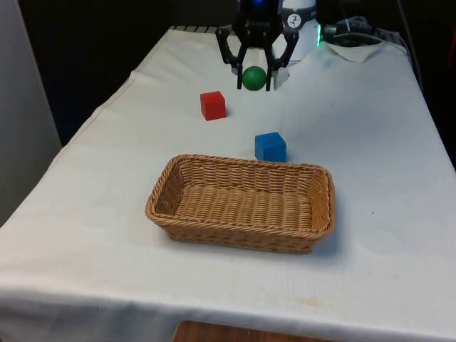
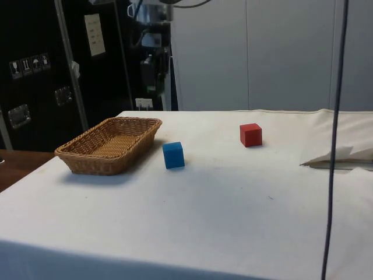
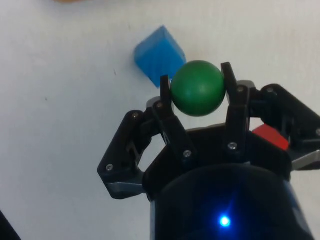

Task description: Place all non-red objects into the basket.

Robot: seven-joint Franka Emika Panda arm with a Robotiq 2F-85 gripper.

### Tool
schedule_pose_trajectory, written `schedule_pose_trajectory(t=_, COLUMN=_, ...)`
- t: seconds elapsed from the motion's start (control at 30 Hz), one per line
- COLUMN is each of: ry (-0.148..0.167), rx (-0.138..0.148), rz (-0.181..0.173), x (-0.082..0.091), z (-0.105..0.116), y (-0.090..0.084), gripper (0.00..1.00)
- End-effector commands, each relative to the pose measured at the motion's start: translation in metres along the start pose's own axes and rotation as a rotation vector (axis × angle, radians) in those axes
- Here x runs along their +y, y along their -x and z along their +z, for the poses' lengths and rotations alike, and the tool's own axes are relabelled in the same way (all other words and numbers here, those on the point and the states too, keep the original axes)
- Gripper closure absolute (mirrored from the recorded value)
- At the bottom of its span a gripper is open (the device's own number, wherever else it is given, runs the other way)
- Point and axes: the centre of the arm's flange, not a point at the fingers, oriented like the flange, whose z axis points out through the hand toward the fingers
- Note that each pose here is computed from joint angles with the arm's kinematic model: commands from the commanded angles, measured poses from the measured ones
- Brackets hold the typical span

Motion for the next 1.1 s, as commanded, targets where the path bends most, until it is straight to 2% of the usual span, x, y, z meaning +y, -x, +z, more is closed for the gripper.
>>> schedule_pose_trajectory(t=0.0, ry=-0.011, rx=-0.005, rz=-0.002, x=0.000, z=0.001, y=-0.005, gripper=1.00)
schedule_pose_trajectory(t=0.07, ry=-0.009, rx=-0.002, rz=-0.002, x=0.001, z=0.004, y=-0.014, gripper=1.00)
schedule_pose_trajectory(t=0.1, ry=0.004, rx=0.005, rz=0.000, x=0.002, z=0.004, y=-0.012, gripper=1.00)
schedule_pose_trajectory(t=0.13, ry=-0.007, rx=0.000, rz=-0.001, x=0.002, z=0.005, y=-0.017, gripper=1.00)
schedule_pose_trajectory(t=0.33, ry=-0.004, rx=0.009, rz=0.000, x=0.007, z=0.016, y=-0.038, gripper=1.00)
schedule_pose_trajectory(t=0.37, ry=0.008, rx=0.015, rz=0.001, x=0.007, z=0.016, y=-0.037, gripper=1.00)
schedule_pose_trajectory(t=0.4, ry=-0.004, rx=0.009, rz=0.001, x=0.008, z=0.018, y=-0.040, gripper=1.00)
schedule_pose_trajectory(t=0.63, ry=-0.006, rx=0.020, rz=0.005, x=0.017, z=0.036, y=-0.063, gripper=1.00)
schedule_pose_trajectory(t=0.67, ry=0.008, rx=0.026, rz=0.005, x=0.015, z=0.033, y=-0.060, gripper=1.00)
schedule_pose_trajectory(t=0.7, ry=-0.008, rx=0.022, rz=0.006, x=0.019, z=0.038, y=-0.066, gripper=1.00)
schedule_pose_trajectory(t=0.93, ry=-0.020, rx=0.032, rz=0.014, x=0.031, z=0.058, y=-0.083, gripper=1.00)
schedule_pose_trajectory(t=0.97, ry=-0.006, rx=0.037, rz=0.015, x=0.030, z=0.056, y=-0.082, gripper=1.00)
schedule_pose_trajectory(t=1.0, ry=-0.026, rx=0.034, rz=0.017, x=0.034, z=0.064, y=-0.086, gripper=1.00)
schedule_pose_trajectory(t=1.07, ry=-0.031, rx=0.037, rz=0.018, x=0.037, z=0.069, y=-0.090, gripper=1.00)
